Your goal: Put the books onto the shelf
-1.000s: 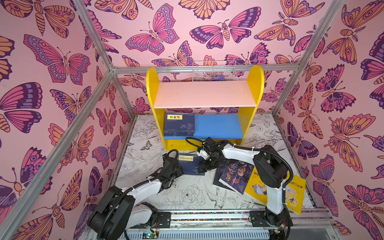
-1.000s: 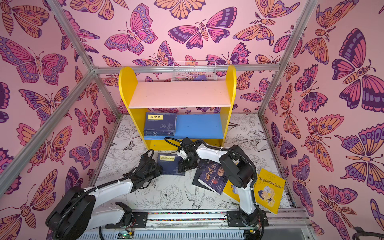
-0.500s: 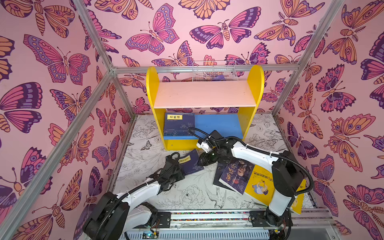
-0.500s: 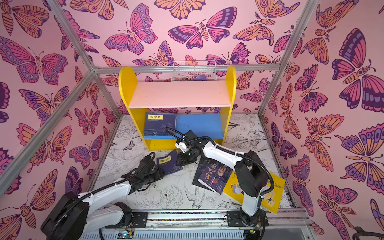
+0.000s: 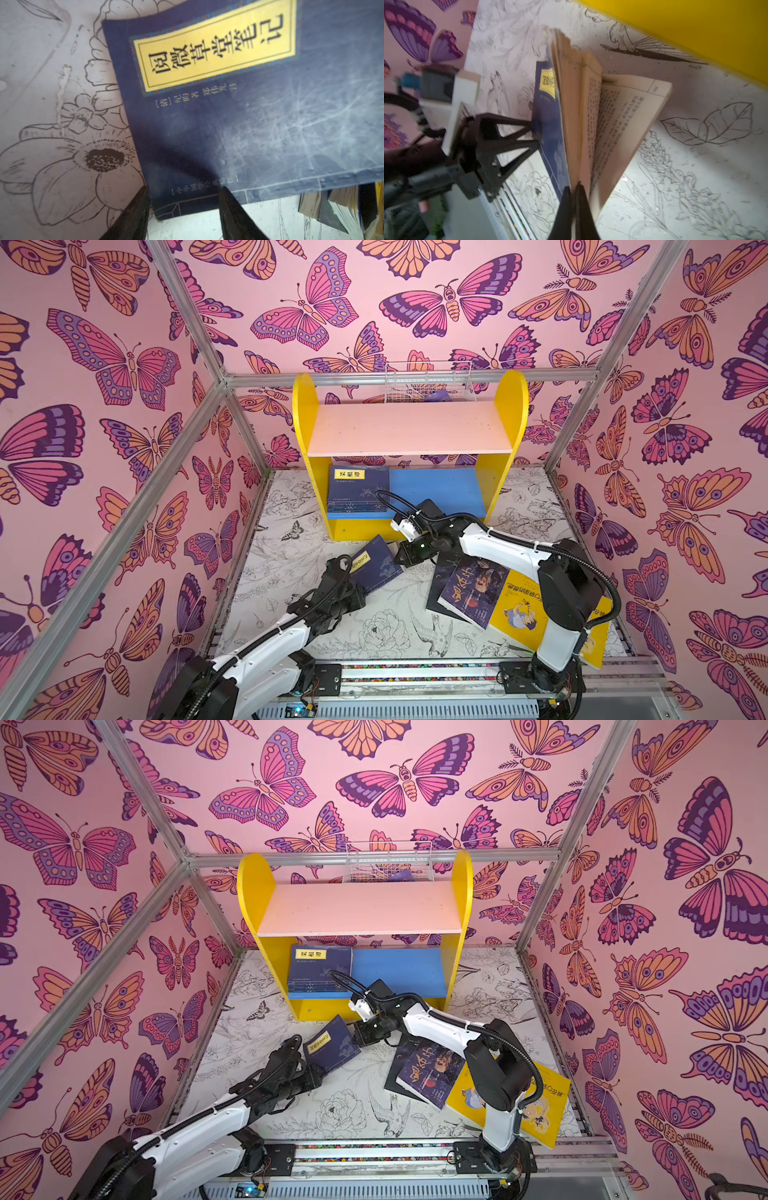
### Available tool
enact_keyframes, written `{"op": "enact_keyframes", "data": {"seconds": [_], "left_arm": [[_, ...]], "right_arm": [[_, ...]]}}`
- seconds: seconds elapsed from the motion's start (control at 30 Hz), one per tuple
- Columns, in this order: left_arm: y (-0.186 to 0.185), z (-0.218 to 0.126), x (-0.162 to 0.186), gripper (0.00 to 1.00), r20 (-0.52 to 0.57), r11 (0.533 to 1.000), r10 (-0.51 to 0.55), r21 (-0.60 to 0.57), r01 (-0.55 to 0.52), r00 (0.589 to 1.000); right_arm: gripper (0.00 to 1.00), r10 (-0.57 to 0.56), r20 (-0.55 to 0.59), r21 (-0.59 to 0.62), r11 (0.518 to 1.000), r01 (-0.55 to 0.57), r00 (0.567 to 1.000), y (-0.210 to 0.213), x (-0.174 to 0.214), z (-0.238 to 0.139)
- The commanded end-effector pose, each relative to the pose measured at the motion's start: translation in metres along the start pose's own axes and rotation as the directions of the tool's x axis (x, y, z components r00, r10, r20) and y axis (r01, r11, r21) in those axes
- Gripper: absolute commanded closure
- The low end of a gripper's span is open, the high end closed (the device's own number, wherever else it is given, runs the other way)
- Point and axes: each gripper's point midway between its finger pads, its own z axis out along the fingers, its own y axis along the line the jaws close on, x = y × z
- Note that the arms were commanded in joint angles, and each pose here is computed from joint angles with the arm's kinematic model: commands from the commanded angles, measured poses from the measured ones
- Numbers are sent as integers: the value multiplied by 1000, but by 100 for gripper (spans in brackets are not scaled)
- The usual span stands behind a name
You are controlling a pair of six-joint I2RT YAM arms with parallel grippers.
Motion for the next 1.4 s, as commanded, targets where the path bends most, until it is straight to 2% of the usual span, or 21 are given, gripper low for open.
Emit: {"op": "enact_keyframes", "data": {"seconds": [0.0, 0.2, 0.3, 0.33, 0.43, 0.63, 0.9, 1.17, 1.37], "left_arm": [[-40, -13, -15, 45, 67, 982, 21, 183, -33, 998], [-46, -39, -39, 40, 157, 965, -114, 251, 72, 981], [-52, -57, -49, 33, 182, 941, -175, 319, 110, 968], [-54, -62, -50, 29, 180, 933, -190, 340, 120, 965], [-61, -70, -48, 24, 158, 915, -187, 387, 113, 970], [-54, -67, -38, 20, 112, 921, -179, 369, 127, 977], [-38, -51, -32, 18, 51, 938, -218, 288, 194, 975], [-58, -46, -39, 17, 46, 908, -190, 389, 157, 981], [-70, -51, -62, 17, 138, 843, -282, 508, 177, 949]], "right_arm": [[100, -53, 29, -85, 995, 56, 998, 24, -1, 1], [100, -46, 38, -153, 987, 52, 998, 34, 7, -20], [100, 12, 41, -188, 982, -5, 999, 29, 9, -34], [100, 39, 35, -212, 977, -31, 999, 28, 11, -39], [100, 112, 50, -232, 968, -98, 992, 18, 8, -50], [100, 286, 103, -312, 919, -242, 953, 0, -7, -65], [100, 393, 149, -347, 880, -324, 907, -12, -17, -70], [100, 385, 171, -362, 881, -306, 907, -7, -25, -77], [100, 351, 192, -379, 888, -261, 916, 5, -27, -90]]}}
